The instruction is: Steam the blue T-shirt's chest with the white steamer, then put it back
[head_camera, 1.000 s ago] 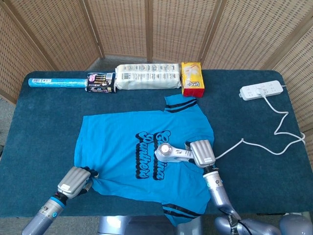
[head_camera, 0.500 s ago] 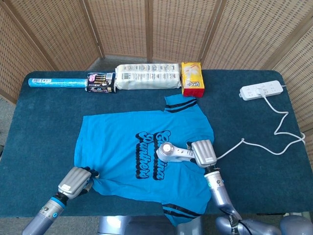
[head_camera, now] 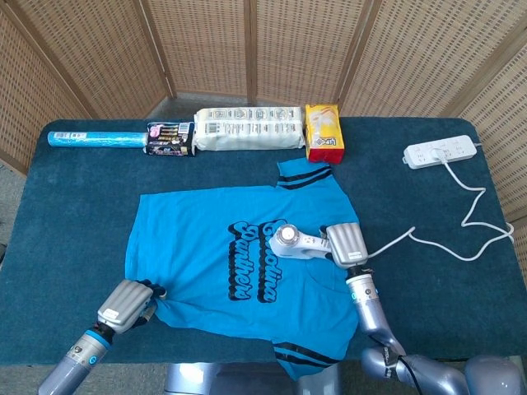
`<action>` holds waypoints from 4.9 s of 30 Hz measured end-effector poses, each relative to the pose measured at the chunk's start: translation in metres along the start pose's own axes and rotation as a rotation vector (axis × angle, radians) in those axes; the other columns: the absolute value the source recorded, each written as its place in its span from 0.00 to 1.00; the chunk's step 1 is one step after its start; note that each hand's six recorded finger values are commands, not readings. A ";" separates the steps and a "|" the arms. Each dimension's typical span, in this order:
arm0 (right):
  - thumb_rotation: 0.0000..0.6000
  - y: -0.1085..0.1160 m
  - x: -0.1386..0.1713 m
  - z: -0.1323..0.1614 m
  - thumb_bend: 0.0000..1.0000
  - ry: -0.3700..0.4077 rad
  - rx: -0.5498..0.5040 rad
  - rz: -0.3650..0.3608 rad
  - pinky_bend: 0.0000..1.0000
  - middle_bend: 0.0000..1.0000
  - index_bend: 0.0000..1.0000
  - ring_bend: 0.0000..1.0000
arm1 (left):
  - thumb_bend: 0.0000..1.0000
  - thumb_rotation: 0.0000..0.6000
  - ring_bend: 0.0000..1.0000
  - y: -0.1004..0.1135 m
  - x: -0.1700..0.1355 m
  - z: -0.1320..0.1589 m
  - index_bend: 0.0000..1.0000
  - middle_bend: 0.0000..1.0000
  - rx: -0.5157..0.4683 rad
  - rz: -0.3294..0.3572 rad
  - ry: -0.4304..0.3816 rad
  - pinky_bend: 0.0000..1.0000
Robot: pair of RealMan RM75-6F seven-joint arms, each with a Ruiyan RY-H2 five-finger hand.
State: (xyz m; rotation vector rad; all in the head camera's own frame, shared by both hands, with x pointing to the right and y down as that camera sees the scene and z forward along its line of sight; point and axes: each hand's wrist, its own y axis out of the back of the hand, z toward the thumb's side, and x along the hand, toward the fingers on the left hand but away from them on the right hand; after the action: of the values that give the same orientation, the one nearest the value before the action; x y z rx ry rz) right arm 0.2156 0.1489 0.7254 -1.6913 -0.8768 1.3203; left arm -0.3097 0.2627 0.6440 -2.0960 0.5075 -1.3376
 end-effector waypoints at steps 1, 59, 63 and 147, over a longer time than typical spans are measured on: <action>1.00 0.000 0.000 0.001 0.32 0.002 0.000 0.001 0.82 0.80 0.75 0.88 | 0.55 1.00 0.46 0.000 0.000 0.000 0.52 0.53 0.000 -0.001 0.000 0.55; 1.00 0.057 -0.058 -0.116 0.31 -0.426 -0.200 -0.113 0.82 0.80 0.75 0.88 | 0.55 1.00 0.46 -0.002 0.001 0.004 0.52 0.53 -0.007 -0.004 0.007 0.55; 1.00 0.056 -0.065 -0.127 0.31 -0.469 -0.189 -0.111 0.81 0.80 0.75 0.88 | 0.55 1.00 0.46 -0.001 0.000 0.004 0.52 0.53 -0.003 -0.003 0.012 0.55; 0.91 0.023 -0.083 -0.154 0.10 -0.605 -0.197 -0.067 0.01 0.00 0.00 0.00 | 0.55 1.00 0.46 0.002 -0.007 0.002 0.52 0.53 0.002 0.003 0.047 0.55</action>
State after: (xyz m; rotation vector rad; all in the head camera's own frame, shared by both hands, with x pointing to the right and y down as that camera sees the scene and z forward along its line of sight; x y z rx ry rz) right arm 0.3491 0.0389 0.7600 -1.3947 -1.4332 1.7820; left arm -0.3110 0.2661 0.6378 -2.0656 0.5293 -1.3881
